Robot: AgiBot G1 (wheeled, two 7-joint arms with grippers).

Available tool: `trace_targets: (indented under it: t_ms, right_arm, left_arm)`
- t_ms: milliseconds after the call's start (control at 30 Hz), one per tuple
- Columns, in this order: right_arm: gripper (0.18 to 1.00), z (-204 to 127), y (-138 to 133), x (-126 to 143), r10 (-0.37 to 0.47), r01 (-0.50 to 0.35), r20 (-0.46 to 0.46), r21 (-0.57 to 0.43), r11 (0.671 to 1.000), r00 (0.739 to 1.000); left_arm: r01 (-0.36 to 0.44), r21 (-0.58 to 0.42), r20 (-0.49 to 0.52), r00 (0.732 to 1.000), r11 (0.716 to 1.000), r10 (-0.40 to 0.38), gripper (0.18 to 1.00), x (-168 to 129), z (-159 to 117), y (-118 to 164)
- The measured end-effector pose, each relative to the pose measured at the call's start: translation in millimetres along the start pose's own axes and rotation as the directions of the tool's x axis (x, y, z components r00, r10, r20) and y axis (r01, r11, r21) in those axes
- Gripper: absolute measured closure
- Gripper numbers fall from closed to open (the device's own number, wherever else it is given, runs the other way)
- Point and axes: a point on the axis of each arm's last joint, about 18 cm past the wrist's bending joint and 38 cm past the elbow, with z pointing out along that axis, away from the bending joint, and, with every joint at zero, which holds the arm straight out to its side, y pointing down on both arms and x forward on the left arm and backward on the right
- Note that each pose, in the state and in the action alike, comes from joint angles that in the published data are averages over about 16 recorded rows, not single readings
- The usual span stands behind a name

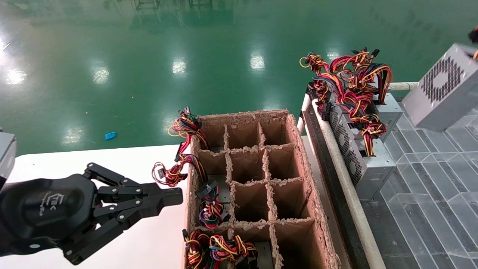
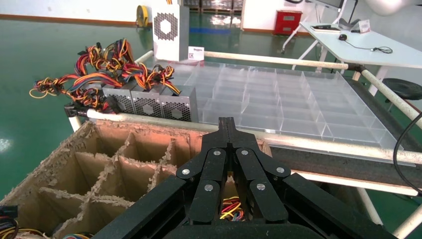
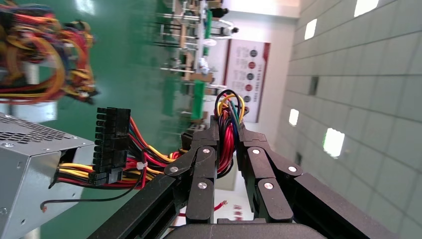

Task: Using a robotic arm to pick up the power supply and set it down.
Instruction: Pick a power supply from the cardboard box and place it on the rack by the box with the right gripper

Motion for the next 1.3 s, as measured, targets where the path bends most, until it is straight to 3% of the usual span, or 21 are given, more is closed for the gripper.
trace_targets:
  t_ms: [833,1300]
  right_arm:
    - [0.942,-7.3,-5.5,-77.5,0.105,-0.104,0.068,-0.019,0.994,0.992]
    - [0.942,0.2,-8.1,-104.9,0.102,-0.098,0.095,-0.047,0.994,0.990]
  left_arm:
    - [0.000,0.000,0.000,1.000,1.000,0.000,0.993,0.0,0.0,0.0]
    - [0.000,0.000,0.000,1.000,1.000,0.000,0.993,0.0,0.0,0.0]
